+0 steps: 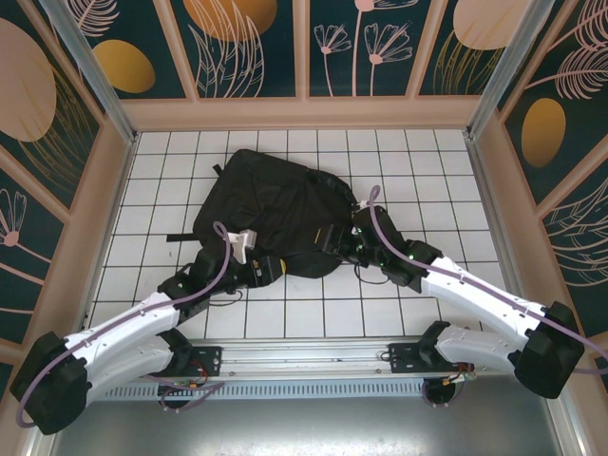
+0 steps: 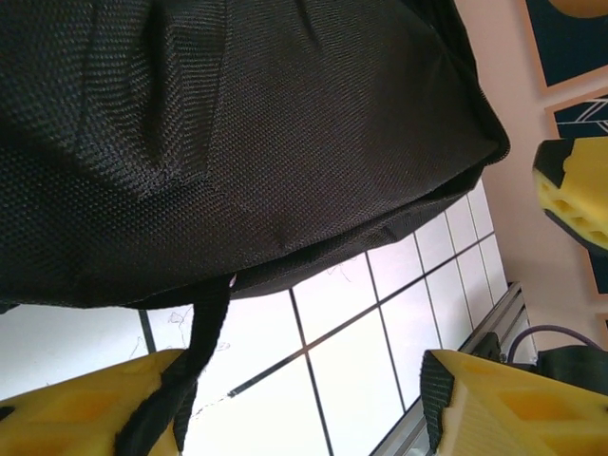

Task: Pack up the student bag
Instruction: Zip the student bag at the center of the table.

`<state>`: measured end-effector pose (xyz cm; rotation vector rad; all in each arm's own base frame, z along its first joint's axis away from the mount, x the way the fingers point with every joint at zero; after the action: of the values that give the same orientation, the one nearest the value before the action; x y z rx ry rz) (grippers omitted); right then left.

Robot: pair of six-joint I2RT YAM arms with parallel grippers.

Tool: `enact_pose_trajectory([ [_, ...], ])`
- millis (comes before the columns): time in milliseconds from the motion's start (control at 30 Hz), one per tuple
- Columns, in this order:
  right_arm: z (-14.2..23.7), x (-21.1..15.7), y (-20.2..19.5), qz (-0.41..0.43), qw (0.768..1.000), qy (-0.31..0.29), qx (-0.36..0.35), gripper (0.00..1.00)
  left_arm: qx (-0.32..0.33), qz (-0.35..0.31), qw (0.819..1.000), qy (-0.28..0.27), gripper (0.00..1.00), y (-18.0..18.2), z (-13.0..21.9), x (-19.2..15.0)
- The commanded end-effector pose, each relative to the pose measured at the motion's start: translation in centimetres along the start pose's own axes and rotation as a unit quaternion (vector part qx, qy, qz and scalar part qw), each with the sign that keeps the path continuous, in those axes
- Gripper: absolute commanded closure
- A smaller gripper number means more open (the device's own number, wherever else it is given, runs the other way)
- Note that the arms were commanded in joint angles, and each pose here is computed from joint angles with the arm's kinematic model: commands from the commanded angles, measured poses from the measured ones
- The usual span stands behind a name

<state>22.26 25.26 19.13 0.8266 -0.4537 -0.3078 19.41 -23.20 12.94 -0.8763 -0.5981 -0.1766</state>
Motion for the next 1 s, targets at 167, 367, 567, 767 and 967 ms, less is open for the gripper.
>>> enact_pose_trajectory([
  [167,0.3,-0.3,-0.6,0.015,1.0,0.009,-0.001,0.49,-0.01,-0.005,1.0,0.002,0.6,-0.1,-0.3,0.0],
  [367,-0.6,-1.3,-0.9,0.027,0.999,0.028,-0.015,0.54,-0.008,-0.023,1.0,0.013,0.83,-0.2,-0.6,0.0],
  [567,0.0,1.6,-1.9,0.068,0.993,-0.027,-0.096,0.54,-0.001,-0.048,0.999,0.025,1.0,-0.6,-0.8,0.4],
  [767,-0.7,0.6,0.7,0.087,0.993,0.026,-0.077,0.5,-0.017,-0.045,0.999,0.021,1.0,-1.1,-0.9,0.6],
  [967,-2.9,-2.3,1.3,-0.02,0.995,0.092,-0.021,0.52,-0.037,-0.048,0.998,0.017,0.66,-1.7,-0.8,0.6],
])
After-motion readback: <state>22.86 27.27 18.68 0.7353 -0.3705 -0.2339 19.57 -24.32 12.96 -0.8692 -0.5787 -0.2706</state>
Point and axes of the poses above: each hand's point on the last joint's axis, 136 mm out from that joint toward the fingers, its own z axis back along the fingers, its own y axis along the line the jaws close on, x = y × z, the point moved 1 cm from there along z, back along the fingers, and after that the axes turned 10 degrees about -z, right-handed, at the moved point
